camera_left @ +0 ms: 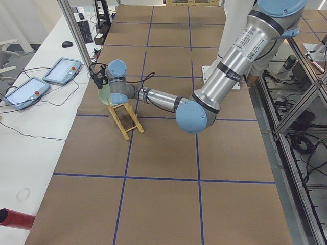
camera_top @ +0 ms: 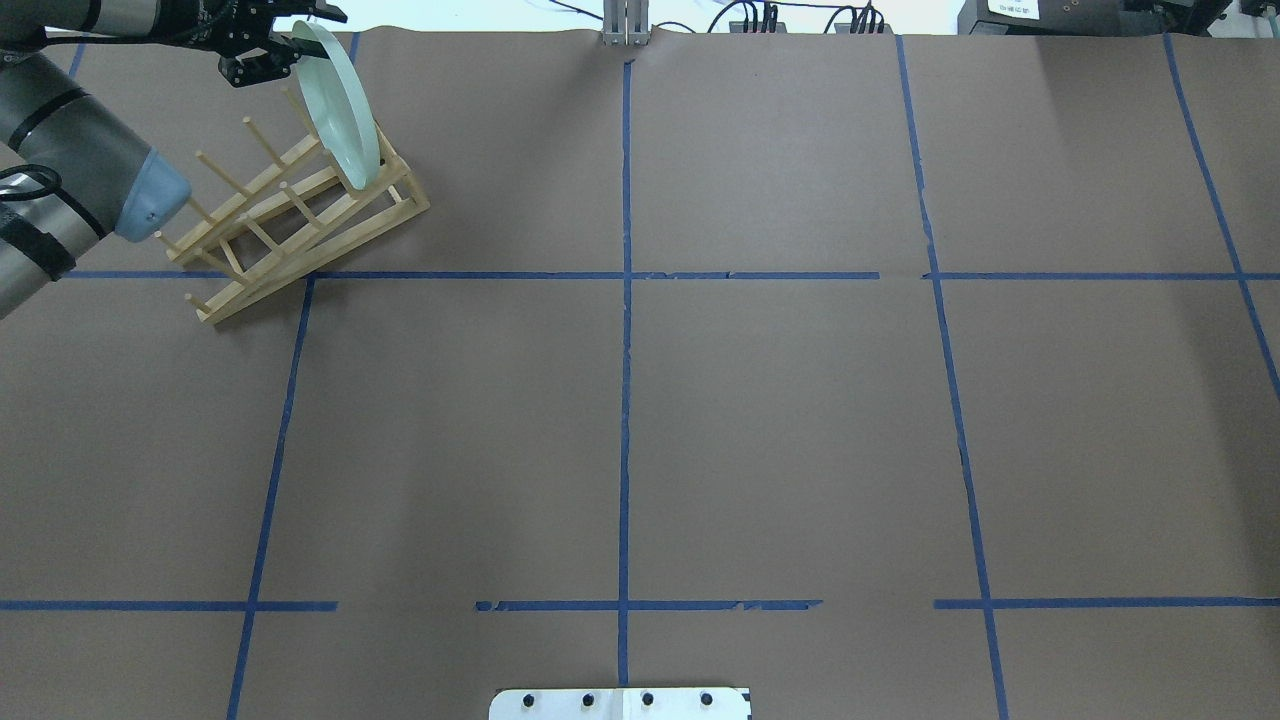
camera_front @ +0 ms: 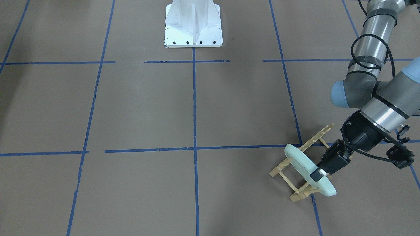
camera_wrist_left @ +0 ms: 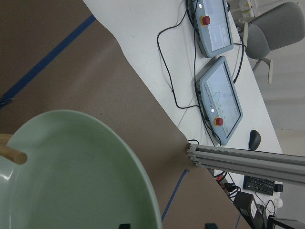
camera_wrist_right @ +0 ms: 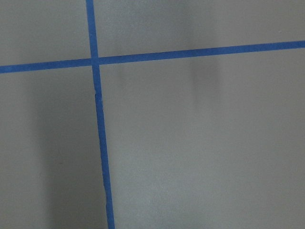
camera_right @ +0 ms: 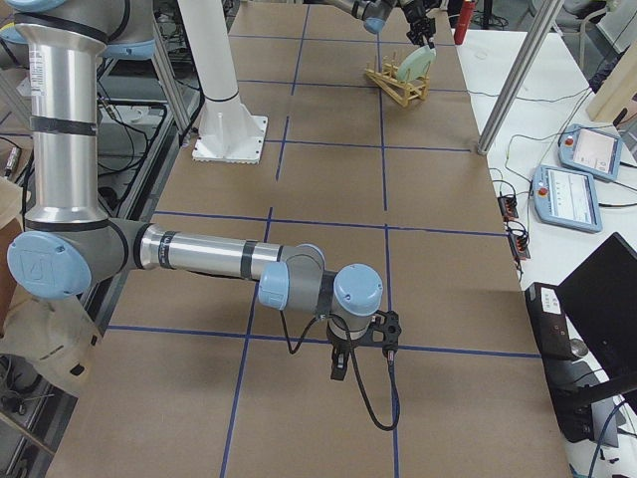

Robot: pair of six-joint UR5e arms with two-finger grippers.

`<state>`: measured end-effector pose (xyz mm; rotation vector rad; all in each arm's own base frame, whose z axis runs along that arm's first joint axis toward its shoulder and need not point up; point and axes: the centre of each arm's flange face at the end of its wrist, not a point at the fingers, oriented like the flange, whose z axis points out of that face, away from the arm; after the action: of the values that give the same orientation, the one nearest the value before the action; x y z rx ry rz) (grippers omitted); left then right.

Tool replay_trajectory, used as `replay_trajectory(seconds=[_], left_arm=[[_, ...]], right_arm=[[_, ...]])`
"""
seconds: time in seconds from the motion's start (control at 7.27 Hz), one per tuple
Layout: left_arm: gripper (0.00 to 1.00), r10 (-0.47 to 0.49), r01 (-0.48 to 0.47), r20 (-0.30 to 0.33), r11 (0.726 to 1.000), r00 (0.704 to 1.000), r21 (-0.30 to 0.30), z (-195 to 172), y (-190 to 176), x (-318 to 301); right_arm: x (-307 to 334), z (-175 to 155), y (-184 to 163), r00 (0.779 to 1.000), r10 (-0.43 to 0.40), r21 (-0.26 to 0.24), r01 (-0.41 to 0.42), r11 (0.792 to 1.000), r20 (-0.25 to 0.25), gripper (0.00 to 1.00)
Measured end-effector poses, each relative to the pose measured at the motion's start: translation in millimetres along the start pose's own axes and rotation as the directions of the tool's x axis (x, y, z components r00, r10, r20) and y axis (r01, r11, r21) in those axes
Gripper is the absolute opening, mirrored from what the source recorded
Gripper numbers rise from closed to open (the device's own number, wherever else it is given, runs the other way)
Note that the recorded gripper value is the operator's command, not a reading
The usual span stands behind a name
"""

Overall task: Place plate on table
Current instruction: 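Close the left gripper on the green plate's rim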

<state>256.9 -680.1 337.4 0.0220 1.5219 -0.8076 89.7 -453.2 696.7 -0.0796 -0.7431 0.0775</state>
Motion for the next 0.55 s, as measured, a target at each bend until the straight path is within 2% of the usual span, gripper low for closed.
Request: replay_trajectory(seconds=[0.28,0.55], left_arm=[[0.00,0.009,-0.009,-0.003,1.000,1.000,-0.008,0,6,1],[0.00,0.027,-0.028,-0.023,0.999,0.999,-0.030,-25,23,18]], right_arm=[[0,0,0,1.000,0.000,0.000,0.000,1.000,0.000,1.00],[0,0,0,1.000,0.000,0.000,0.000,1.000,0.000,1.00]])
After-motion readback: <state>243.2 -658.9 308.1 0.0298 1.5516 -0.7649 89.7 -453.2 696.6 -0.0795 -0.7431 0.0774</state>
